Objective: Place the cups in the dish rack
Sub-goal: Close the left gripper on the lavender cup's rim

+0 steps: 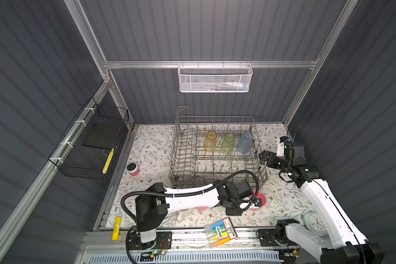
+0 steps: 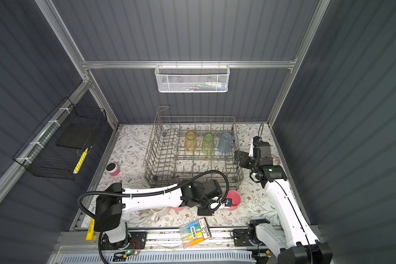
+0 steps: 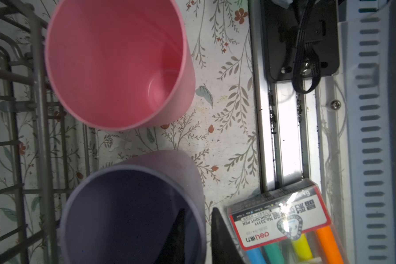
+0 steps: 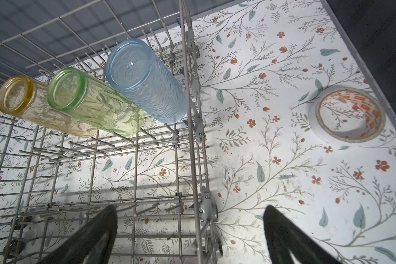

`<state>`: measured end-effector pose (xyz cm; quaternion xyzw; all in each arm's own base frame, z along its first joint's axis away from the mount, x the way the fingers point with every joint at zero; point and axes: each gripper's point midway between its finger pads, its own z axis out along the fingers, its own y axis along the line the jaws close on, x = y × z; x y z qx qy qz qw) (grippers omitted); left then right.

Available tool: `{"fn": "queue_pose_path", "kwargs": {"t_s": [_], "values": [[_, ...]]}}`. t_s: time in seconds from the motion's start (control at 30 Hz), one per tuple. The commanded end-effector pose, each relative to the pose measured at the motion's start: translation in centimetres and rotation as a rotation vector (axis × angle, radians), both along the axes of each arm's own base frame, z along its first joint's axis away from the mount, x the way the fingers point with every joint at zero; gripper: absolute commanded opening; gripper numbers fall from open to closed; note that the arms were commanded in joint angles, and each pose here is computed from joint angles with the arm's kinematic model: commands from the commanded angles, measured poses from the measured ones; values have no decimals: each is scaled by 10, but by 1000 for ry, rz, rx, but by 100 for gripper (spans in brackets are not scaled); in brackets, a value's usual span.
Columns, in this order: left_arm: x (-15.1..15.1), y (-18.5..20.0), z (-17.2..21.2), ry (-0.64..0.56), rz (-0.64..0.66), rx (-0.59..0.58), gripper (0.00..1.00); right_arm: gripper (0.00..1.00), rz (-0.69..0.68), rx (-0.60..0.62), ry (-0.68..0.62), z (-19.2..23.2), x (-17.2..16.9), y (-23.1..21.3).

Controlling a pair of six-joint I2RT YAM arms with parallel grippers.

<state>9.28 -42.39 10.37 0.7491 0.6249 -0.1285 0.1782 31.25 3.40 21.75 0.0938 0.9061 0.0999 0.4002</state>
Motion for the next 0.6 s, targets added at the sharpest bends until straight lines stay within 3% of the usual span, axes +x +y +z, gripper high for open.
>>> {"fn": "queue_pose_path", "kwargs": {"t_s": [0.0, 0.27, 0.57], "values": [[-9, -6, 8, 27, -45, 1, 16, 99, 4, 12, -15, 2, 1, 1], [-9, -1, 16, 19, -51, 6, 1, 99, 5, 26, -17, 3, 1, 1], [-12, 11, 60, -1, -48, -86, 0, 99, 26, 63, -47, 16, 0, 7]]}}
